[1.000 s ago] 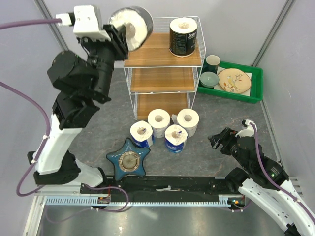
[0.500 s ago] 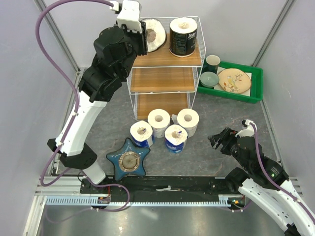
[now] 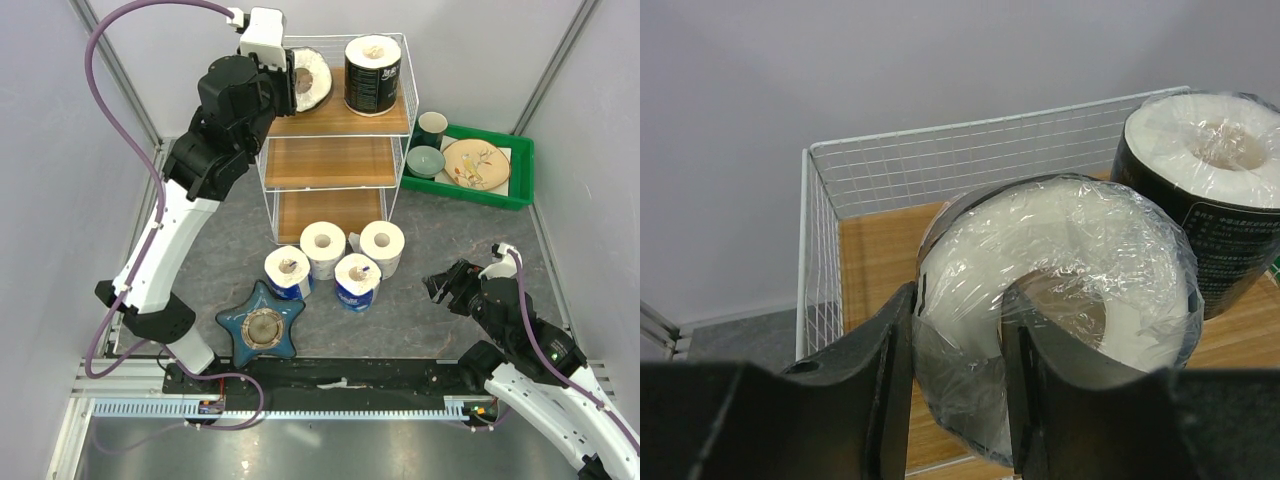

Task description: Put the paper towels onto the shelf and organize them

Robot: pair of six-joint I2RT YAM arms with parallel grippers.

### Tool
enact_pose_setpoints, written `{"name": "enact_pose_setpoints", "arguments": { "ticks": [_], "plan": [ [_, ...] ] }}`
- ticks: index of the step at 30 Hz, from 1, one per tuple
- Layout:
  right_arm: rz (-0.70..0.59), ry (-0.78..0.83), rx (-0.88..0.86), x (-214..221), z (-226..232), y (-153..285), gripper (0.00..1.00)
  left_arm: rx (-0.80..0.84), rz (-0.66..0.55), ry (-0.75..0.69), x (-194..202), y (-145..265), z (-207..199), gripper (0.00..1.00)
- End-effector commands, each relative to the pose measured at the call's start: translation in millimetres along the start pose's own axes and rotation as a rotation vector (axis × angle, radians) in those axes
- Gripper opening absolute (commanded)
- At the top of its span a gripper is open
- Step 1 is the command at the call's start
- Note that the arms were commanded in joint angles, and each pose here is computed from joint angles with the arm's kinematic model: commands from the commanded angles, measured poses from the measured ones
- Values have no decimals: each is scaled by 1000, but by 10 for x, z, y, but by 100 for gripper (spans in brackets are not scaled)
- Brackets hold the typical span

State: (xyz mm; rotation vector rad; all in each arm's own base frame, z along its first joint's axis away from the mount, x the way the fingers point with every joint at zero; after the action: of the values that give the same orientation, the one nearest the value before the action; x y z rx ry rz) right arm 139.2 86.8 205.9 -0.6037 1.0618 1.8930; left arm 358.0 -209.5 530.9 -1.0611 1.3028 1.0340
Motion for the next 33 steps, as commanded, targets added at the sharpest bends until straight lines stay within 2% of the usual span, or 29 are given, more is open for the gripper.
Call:
{"name": "enact_pose_setpoints", "arguments": {
  "ticks": [1, 14, 23, 33],
  "plan": [
    [-37, -18, -15, -79, 41, 8, 80, 23, -92, 95, -300, 162, 57, 34],
    [-38, -18, -12, -78, 37, 2, 80, 26, -118, 98, -411, 272, 124, 36],
    [-35, -18, -13, -76, 42, 4, 80, 24, -83, 76, -282, 189, 92, 51],
    [-39, -19, -15, -82, 40, 10, 80, 25, -48, 60, -148, 94, 51, 54]
  ]
}}
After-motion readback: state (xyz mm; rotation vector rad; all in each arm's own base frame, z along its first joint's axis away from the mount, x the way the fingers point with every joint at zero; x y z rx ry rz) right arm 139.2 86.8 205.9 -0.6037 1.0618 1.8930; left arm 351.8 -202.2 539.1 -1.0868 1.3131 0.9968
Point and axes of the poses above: each gripper's point midway between its finger pads, its own y axis back along the fingers, its own z axis along the line the jaws close on, x = y × z, the point moved 3 cm from there along y, back along the fingers, and after that the axes turned 2 degrees about y, right-handed, at the moved point
